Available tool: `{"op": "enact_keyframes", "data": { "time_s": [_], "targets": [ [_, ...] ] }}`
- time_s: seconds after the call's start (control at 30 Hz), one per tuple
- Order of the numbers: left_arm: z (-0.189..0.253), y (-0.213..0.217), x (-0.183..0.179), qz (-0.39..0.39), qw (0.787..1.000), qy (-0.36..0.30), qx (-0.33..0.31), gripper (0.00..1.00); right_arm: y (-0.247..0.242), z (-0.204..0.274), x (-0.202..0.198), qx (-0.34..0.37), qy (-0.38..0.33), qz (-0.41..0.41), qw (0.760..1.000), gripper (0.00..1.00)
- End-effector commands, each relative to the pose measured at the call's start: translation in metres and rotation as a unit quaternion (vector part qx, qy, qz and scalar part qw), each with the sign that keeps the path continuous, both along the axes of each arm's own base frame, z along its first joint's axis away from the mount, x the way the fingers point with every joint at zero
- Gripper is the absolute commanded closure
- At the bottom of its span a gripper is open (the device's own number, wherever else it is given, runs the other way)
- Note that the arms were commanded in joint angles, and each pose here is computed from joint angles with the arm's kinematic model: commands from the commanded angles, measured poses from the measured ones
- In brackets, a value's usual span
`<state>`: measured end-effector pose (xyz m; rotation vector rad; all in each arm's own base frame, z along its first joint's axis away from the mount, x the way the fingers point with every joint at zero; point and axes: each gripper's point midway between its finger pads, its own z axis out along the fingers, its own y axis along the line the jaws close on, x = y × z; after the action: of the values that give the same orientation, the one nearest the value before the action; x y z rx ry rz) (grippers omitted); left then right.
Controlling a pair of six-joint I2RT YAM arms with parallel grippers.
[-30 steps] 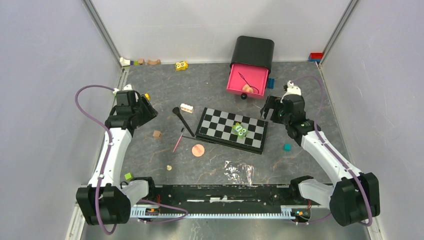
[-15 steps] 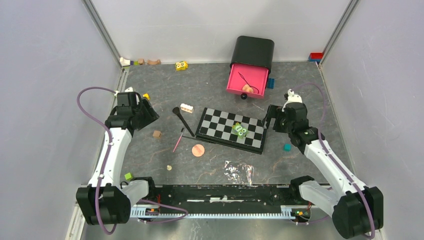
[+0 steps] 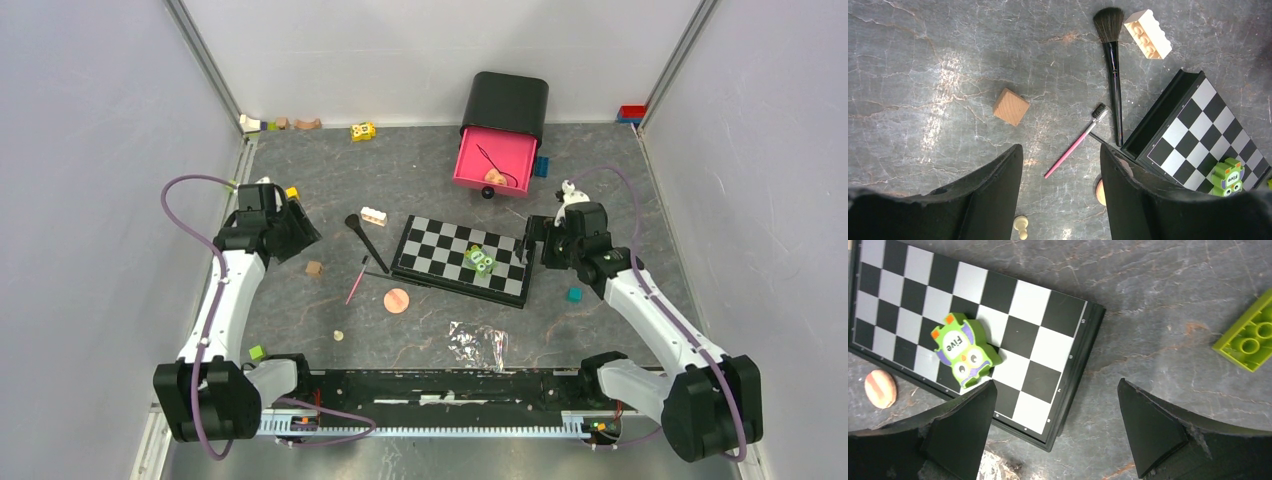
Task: Organize the makeup
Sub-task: Open the drawer in the storage box.
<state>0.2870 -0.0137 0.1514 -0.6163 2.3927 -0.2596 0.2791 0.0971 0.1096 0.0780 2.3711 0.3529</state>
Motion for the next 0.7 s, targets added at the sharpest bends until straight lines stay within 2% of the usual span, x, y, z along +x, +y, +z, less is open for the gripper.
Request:
{"op": "enact_keyframes", "data": {
  "time_s": [0.0, 0.1, 0.13, 0.23, 0.37, 0.53, 0.67],
  "targets": [
    [-0.006, -0.003, -0.001, 0.019, 1.0, 0.003, -0.022, 0.37, 0.015, 0.024, 0.011, 0.032, -0.048, 0.025, 0.998, 0.02],
    [-0.011, -0.012, -0.003, 0.011, 0.999, 0.017, -0.04, 0.4, 0.032, 0.028, 0.008, 0.032, -0.039, 0.063, 0.997, 0.04],
    [-0.012, -0.015, -0.003, 0.012, 0.999, 0.014, -0.042, 0.4, 0.057, 0.03, -0.003, 0.025, -0.034, 0.116, 0.992, 0.08],
    [-0.01, -0.017, -0.002, 0.012, 0.999, 0.009, -0.044, 0.4, 0.088, 0.027, -0.03, 0.051, -0.02, 0.166, 0.985, 0.11],
    [-0.01, -0.019, 0.001, 0.003, 0.999, 0.005, -0.045, 0.4, 0.091, -0.002, -0.065, 0.067, 0.019, 0.154, 0.986, 0.17],
    [-0.013, -0.017, 0.005, -0.012, 0.999, 0.009, -0.033, 0.4, 0.078, -0.039, -0.103, 0.047, 0.077, 0.145, 0.985, 0.25],
    [-0.016, -0.017, 0.008, -0.016, 0.999, 0.015, -0.03, 0.4, 0.077, -0.05, -0.127, 0.06, 0.106, 0.163, 0.979, 0.25]
  ]
}}
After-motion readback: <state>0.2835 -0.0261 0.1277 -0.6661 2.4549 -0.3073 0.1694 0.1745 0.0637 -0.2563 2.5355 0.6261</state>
